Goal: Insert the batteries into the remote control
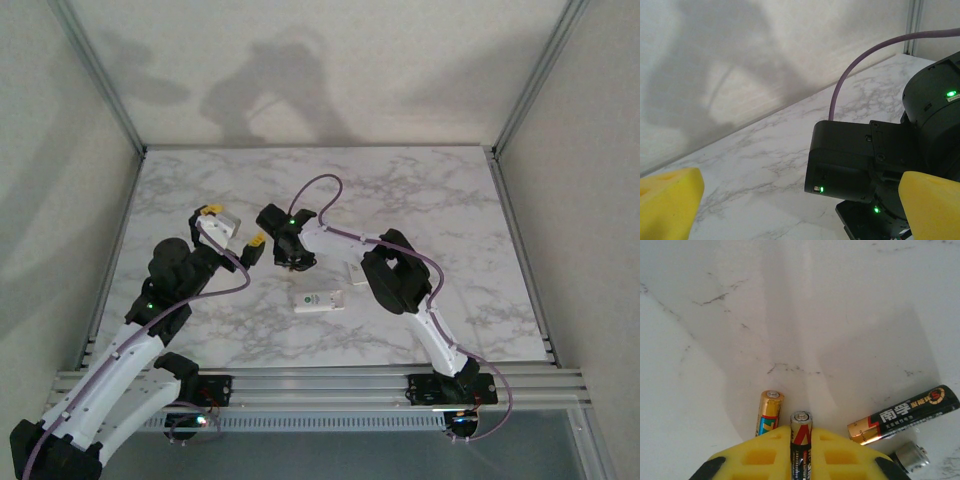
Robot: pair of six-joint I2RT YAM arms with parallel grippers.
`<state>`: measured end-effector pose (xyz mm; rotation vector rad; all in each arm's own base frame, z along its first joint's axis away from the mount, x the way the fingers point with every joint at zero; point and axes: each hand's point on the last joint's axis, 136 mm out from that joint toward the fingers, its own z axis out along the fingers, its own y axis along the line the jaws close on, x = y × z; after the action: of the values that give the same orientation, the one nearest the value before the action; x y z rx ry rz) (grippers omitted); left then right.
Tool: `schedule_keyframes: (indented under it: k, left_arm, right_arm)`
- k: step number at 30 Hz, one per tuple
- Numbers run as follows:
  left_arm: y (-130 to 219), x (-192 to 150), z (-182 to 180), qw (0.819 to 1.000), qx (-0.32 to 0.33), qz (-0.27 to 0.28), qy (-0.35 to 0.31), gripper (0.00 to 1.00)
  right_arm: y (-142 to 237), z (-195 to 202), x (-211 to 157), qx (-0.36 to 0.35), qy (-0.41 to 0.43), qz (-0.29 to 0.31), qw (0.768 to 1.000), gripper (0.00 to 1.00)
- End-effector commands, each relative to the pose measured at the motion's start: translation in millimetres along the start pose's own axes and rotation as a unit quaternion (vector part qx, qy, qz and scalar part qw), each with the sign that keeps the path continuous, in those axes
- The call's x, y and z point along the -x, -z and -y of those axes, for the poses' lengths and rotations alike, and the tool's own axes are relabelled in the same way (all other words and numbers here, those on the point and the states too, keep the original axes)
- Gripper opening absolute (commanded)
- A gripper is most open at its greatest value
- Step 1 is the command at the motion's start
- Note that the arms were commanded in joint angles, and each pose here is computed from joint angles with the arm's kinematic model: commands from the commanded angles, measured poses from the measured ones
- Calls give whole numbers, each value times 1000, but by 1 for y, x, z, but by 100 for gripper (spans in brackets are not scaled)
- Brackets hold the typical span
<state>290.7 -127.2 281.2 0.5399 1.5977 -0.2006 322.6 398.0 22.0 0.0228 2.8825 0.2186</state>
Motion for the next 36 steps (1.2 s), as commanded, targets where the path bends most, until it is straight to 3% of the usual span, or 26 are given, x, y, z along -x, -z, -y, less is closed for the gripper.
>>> schedule_keyframes:
  k: [1, 14, 20, 25, 28, 36]
  left_arm:
    - [1, 3, 1, 1000, -4, 11, -6, 100]
    - [0, 0, 3, 1000, -11, 8, -7, 100]
    - [-1, -2, 18, 998, -53, 13, -17, 99]
    - [-5, -20, 51, 988, -145, 1, -44, 99]
    - [-13, -34, 74, 979, -194, -25, -57, 99]
    - [-39, -100, 129, 933, -292, -174, -118, 99]
  right_arm:
    - [3, 2, 3, -13, 8, 11, 1000, 11]
    - [82, 6, 25, 31, 11, 79, 996, 10]
    - [120, 48, 17, 31, 11, 115, 993, 9]
    - [130, 93, 0, 36, 4, 126, 991, 9]
    - [128, 115, -12, 41, 12, 126, 991, 8]
    - [114, 131, -46, 105, 19, 108, 988, 9]
